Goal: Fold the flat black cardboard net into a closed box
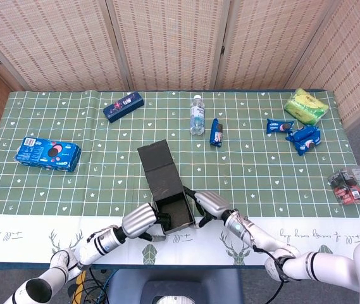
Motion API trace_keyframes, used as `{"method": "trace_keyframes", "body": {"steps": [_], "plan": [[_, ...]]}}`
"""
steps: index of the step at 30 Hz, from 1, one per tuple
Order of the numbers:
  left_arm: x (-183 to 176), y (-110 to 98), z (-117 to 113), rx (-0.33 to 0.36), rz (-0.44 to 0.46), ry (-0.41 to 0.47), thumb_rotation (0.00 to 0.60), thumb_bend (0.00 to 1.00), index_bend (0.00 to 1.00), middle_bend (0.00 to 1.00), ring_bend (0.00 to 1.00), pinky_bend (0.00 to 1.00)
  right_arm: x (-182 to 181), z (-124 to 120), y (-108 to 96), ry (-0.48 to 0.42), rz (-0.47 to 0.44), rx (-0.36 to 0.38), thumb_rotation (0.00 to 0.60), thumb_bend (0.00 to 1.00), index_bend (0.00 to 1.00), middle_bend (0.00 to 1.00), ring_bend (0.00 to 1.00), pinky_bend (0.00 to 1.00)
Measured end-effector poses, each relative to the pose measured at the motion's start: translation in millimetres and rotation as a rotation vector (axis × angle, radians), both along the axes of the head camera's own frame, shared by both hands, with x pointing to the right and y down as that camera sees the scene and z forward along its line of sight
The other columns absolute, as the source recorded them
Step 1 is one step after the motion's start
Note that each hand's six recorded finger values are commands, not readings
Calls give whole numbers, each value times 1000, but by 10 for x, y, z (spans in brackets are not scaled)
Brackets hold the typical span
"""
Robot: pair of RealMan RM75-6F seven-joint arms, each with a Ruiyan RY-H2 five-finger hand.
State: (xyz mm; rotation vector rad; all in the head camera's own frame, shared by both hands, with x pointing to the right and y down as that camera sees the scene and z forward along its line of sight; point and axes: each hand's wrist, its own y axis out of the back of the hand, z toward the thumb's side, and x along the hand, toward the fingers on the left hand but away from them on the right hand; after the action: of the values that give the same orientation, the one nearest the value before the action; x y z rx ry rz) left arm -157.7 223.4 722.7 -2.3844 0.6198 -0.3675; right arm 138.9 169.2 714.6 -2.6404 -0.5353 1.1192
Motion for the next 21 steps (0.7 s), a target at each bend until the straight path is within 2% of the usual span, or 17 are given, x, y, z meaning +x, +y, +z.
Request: {"method": "trace_keyframes", "body": {"steps": [4,7,10,14,18,21], "plan": [[-53,-50,1,7,-17,-10,600,162,500,491,587,719,-7,-21,13,-8,5,4,600,421,0,170,688,993],[-108,-88,-3,16,-29,-20,600,162,442,440,531,706,-5,-22,27,-10,11,3,600,394,0,111,673,993],[-171,-120,0,17,-41,-34,600,162,391,388,517,698,-12,-18,48,-13,21,1,600,368,0,79,663,991],[-265,-155,14,-2,-59,-54,600,162,260,257,498,690,-31,-6,76,-18,34,4,600,335,0,50,650,987],[-371,-194,15,-21,-80,-75,600,162,112,143,443,680,-38,7,91,-25,64,10,600,270,0,10,635,976],[-476,-237,11,-33,-99,-101,600,162,39,79,386,664,-28,4,97,-26,81,22,600,178,0,0,620,971]]}}
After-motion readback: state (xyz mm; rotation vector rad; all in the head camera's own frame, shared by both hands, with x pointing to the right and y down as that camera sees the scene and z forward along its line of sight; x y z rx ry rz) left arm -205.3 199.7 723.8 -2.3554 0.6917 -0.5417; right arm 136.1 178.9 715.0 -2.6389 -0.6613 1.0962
